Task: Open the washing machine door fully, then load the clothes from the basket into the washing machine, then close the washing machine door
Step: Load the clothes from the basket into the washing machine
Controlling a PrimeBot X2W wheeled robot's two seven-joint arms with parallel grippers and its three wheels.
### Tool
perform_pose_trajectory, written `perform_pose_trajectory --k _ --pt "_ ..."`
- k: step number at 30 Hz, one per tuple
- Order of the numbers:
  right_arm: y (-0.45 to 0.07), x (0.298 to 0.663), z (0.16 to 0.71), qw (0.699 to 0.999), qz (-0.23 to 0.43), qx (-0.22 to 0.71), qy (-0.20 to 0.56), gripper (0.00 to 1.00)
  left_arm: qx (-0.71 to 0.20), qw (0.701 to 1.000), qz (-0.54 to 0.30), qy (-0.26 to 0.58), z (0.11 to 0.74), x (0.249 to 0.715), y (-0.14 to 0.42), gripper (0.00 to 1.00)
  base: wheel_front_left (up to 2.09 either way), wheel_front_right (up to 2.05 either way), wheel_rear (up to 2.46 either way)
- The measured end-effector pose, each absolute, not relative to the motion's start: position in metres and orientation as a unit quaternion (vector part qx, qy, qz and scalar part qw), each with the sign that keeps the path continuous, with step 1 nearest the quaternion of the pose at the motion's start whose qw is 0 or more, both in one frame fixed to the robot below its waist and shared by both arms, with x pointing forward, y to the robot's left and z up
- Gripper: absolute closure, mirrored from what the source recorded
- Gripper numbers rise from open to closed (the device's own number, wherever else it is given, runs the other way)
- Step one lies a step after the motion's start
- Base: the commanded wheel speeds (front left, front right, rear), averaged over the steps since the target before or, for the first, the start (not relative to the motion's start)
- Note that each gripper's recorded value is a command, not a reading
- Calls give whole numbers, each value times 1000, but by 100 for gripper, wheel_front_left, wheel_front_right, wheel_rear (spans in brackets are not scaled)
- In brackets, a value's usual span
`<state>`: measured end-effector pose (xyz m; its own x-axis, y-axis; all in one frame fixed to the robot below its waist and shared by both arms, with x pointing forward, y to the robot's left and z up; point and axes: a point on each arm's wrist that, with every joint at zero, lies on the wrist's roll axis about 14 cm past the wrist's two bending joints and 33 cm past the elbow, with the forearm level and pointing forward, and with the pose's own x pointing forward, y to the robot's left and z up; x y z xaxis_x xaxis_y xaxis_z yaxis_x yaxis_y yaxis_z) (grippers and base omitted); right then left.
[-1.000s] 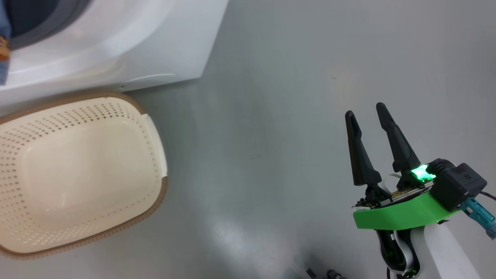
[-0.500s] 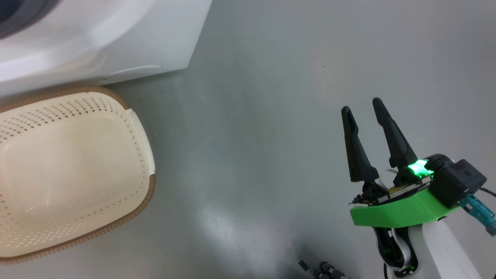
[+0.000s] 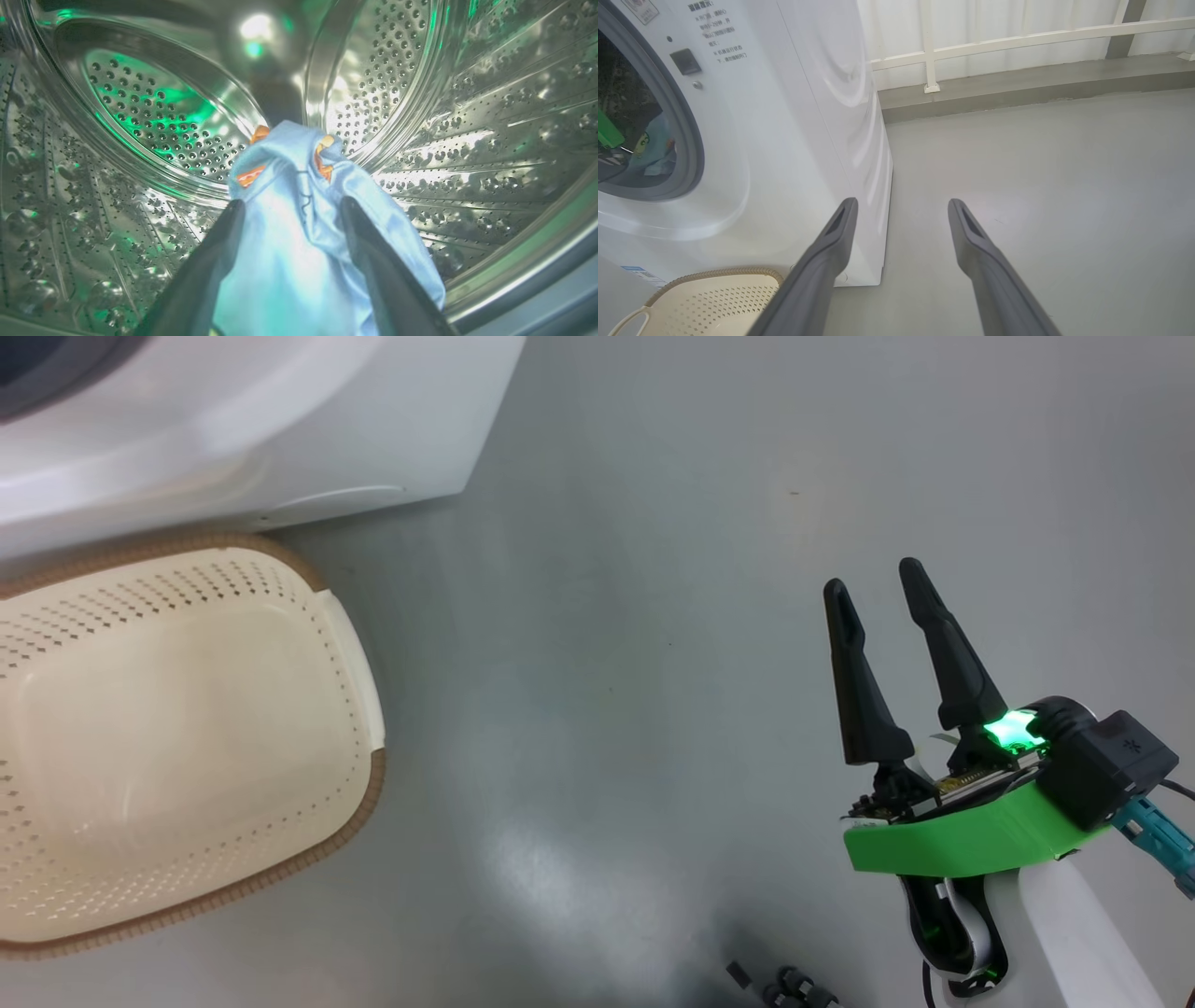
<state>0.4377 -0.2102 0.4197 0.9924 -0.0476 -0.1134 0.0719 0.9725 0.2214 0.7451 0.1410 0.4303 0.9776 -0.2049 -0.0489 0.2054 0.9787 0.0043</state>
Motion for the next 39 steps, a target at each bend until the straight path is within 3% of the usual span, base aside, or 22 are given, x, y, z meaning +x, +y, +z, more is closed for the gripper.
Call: perform_pose_trajectory --k 13,22,39 --pt "-204 441 425 992 -21 120 45 0 -7 991 -105 81 410 732 138 0 0 0 0" --pt "-206 444 432 993 -21 116 33 0 -45 993 -103 22 451 731 140 0 0 0 0" --pt "-196 448 452 995 0 102 7 0 -75 993 -87 -16 463 674 146 0 0 0 0"
